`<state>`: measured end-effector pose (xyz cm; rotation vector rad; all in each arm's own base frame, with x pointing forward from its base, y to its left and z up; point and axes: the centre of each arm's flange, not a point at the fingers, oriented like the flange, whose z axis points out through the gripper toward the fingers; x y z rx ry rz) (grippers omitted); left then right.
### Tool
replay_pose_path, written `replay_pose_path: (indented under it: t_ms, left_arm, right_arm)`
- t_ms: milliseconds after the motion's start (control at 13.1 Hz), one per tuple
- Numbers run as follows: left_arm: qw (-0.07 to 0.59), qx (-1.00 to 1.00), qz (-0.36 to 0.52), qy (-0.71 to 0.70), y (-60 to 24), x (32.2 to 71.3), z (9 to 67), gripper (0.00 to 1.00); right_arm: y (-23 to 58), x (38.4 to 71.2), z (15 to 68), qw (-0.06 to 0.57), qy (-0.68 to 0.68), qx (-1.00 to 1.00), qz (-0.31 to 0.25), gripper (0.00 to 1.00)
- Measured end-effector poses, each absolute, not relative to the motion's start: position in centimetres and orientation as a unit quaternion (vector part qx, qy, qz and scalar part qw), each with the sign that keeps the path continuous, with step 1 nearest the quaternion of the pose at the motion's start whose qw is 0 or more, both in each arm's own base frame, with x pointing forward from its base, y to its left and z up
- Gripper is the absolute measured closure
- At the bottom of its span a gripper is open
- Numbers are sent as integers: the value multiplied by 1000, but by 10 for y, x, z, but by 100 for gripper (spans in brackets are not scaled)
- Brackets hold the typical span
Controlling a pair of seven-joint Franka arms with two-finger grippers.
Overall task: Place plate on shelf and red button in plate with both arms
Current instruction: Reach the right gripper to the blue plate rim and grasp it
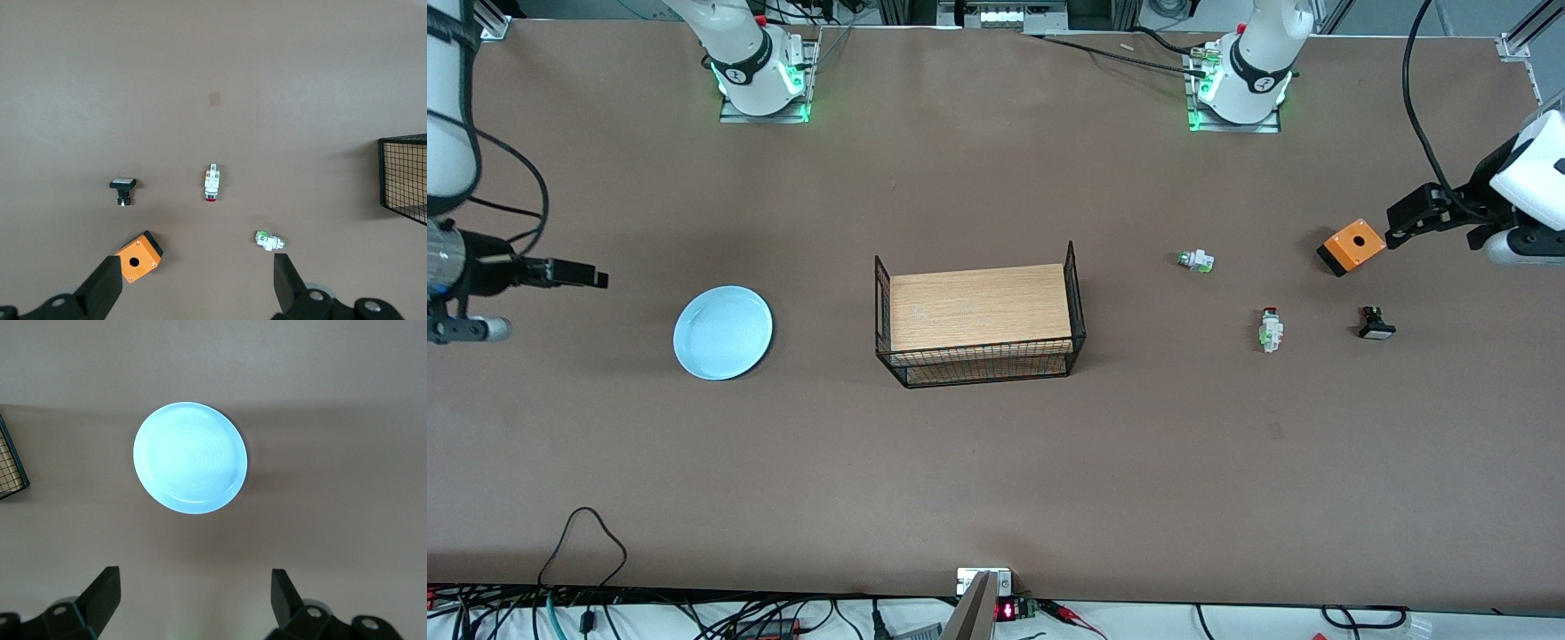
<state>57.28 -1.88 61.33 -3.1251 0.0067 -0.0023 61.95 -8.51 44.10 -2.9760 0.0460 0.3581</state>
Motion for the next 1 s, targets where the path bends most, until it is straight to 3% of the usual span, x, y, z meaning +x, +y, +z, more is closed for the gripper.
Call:
replay_pose_path:
  t_ms: [459, 995]
  left_arm:
    - [8, -1000, -1, 2, -19, 573, 613, 0]
    - [-4, -999, -34, 2, -21, 582, 616, 0]
  right_arm:
    - [-79, 643, 358, 98, 29, -984, 144, 0]
    - [-103, 662, 244, 101, 18, -987, 126, 0]
